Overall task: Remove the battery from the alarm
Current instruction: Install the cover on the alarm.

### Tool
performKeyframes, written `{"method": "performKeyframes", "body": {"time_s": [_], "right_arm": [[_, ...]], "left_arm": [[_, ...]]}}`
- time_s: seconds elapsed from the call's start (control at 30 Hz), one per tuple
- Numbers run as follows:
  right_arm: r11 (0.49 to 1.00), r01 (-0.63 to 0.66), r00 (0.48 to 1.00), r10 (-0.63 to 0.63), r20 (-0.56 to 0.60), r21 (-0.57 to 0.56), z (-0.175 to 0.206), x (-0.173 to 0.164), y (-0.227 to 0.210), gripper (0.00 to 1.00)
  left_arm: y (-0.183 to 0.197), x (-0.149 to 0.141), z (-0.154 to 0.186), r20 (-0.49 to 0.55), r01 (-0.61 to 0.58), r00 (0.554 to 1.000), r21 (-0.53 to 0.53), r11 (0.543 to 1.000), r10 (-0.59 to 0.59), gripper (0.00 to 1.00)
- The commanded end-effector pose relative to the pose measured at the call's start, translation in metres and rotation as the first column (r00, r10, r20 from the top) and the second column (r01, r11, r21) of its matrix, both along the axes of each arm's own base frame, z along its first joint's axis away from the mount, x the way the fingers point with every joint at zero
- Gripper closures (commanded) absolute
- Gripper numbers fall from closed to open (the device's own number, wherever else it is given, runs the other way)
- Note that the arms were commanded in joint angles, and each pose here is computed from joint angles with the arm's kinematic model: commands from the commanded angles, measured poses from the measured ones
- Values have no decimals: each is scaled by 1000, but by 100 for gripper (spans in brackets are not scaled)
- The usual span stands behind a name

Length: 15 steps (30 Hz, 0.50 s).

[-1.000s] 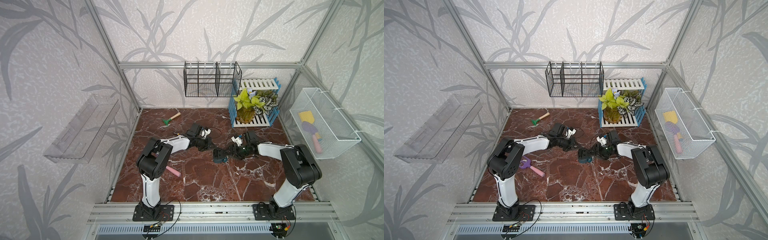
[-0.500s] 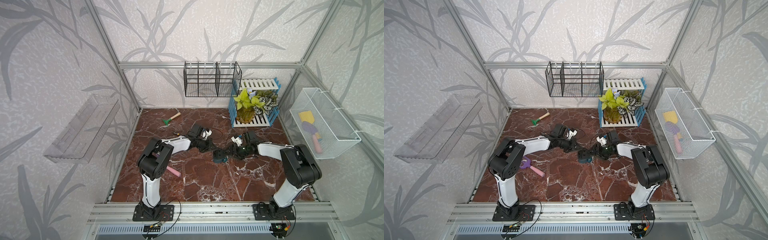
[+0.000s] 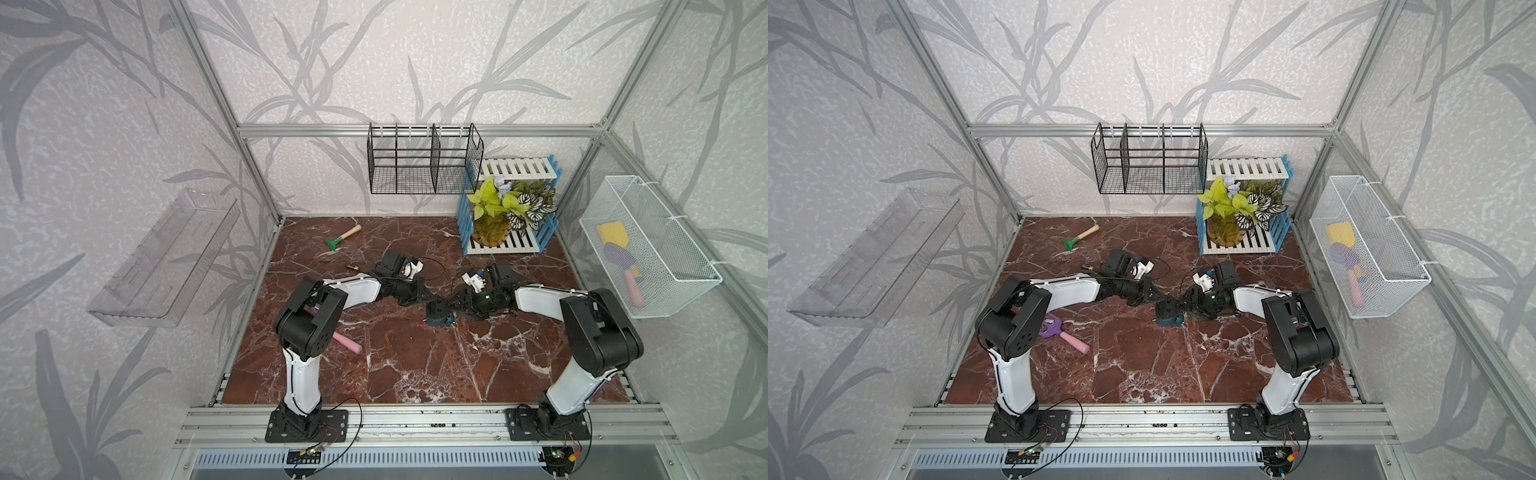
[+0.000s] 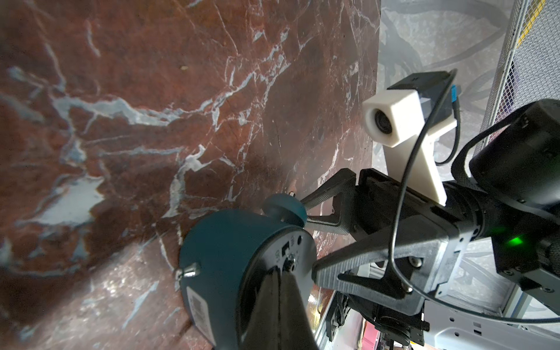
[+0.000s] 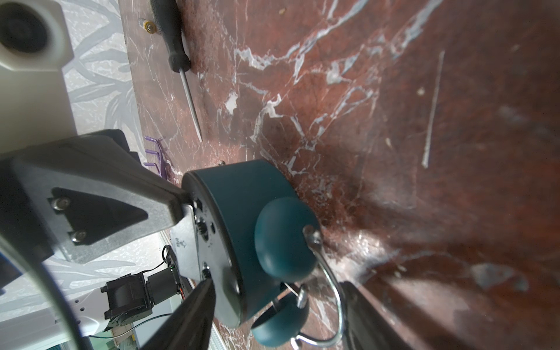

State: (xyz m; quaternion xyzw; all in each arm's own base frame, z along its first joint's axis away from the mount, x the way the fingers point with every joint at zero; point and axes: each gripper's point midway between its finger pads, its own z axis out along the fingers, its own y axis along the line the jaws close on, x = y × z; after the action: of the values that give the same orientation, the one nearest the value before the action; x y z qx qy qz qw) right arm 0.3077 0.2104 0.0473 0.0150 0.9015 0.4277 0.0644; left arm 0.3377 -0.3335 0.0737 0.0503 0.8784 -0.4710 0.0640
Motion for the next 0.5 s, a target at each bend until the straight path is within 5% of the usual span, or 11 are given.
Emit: {"method": "performKeyframes", "body": {"time_s": [0.0, 0.47], "right_arm": [[1000, -13, 1000, 13, 7, 13, 1, -2, 3, 33], [1000, -3, 1000, 3, 17, 14, 4, -2, 2, 29]], "left_arm": [[5, -8, -18, -36, -10, 999, 48, 999, 12, 100], [10, -7, -19, -23, -21, 999, 91, 996, 23, 80]]}}
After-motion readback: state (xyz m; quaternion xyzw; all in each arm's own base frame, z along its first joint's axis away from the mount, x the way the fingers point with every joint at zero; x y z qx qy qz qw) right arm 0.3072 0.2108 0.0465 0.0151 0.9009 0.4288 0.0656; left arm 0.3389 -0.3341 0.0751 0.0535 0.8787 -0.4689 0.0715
